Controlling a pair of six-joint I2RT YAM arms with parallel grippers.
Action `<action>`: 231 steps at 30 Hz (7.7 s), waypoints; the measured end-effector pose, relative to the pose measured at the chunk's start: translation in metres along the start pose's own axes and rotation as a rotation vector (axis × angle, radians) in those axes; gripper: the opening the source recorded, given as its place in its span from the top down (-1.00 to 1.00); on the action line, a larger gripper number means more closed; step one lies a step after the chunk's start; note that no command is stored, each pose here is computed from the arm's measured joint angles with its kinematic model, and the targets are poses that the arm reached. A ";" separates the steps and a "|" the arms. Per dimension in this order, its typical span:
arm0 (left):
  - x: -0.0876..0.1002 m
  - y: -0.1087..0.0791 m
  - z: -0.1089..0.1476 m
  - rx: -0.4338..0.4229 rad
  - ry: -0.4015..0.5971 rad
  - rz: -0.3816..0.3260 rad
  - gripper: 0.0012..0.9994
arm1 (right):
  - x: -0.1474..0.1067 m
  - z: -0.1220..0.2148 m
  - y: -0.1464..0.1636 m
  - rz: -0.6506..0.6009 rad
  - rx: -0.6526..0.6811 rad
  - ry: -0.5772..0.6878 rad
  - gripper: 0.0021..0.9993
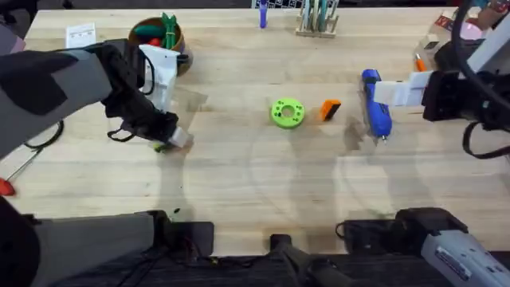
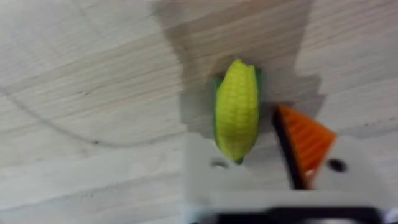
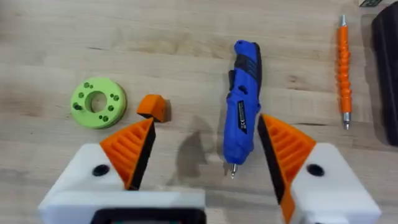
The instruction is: Pick up the gripper from the table and insert it into the empty holder that is missing its gripper. Then pick up a screw, insert it into the mounting hole, and use the screwdriver to tighten it. Finally, clean up the table by picking up the vegetable and placing it into the bucket.
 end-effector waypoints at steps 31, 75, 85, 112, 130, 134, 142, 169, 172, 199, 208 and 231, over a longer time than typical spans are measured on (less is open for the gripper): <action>0.044 -0.003 0.121 0.040 -0.279 -0.048 0.97 | 0.000 0.000 0.000 0.000 0.000 0.000 -0.98; 0.053 0.002 0.151 0.093 -0.383 -0.021 -0.97 | -0.010 0.000 -0.001 -0.003 -0.006 0.056 -0.99; 0.044 -0.008 0.175 0.045 -0.377 0.054 -0.98 | -0.010 0.000 -0.001 -0.003 -0.006 0.056 -0.99; -0.030 -0.051 0.273 0.314 -0.844 0.018 -0.97 | -0.010 0.000 -0.001 -0.003 -0.006 0.056 -0.99; -0.017 -0.065 0.185 0.406 -1.360 -0.170 -0.97 | -0.010 0.000 -0.001 -0.003 -0.006 0.056 -0.99; -0.019 -0.066 0.161 0.439 -1.433 -0.195 -0.97 | -0.010 0.000 -0.001 -0.003 -0.006 0.056 -0.99; -0.022 -0.067 0.132 0.523 -1.576 -0.230 -0.97 | -0.010 0.000 -0.001 -0.003 -0.006 0.056 -0.98; -0.020 -0.082 0.075 0.167 -1.469 -0.087 -0.97 | -0.010 0.000 -0.001 -0.003 -0.006 0.056 -0.99; -0.020 -0.082 0.075 0.177 -1.468 -0.108 -0.97 | -0.010 0.000 -0.001 -0.003 -0.006 0.056 -0.99; -0.041 -0.153 0.073 -0.390 -1.454 -0.569 -0.97 | -0.010 0.000 -0.001 -0.003 -0.006 0.056 -0.99; -0.044 -0.157 0.073 -0.438 -1.444 -0.582 -0.97 | -0.010 0.000 -0.001 -0.003 -0.006 0.056 -0.99; -0.044 -0.157 0.073 -0.443 -1.442 -0.580 -0.97 | -0.010 0.000 -0.001 -0.003 -0.006 0.056 -0.99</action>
Point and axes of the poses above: each hand's point on the last joint's axis, 136 mm out from that joint toward the fingers, its own z axis back along the fingers, its own y axis along the line the jaws close on, x = y × z, the point moved 6 cm from there along z, back along the fingers, and after that the axes turned 8 degrees about -z, right-handed, at the moved point
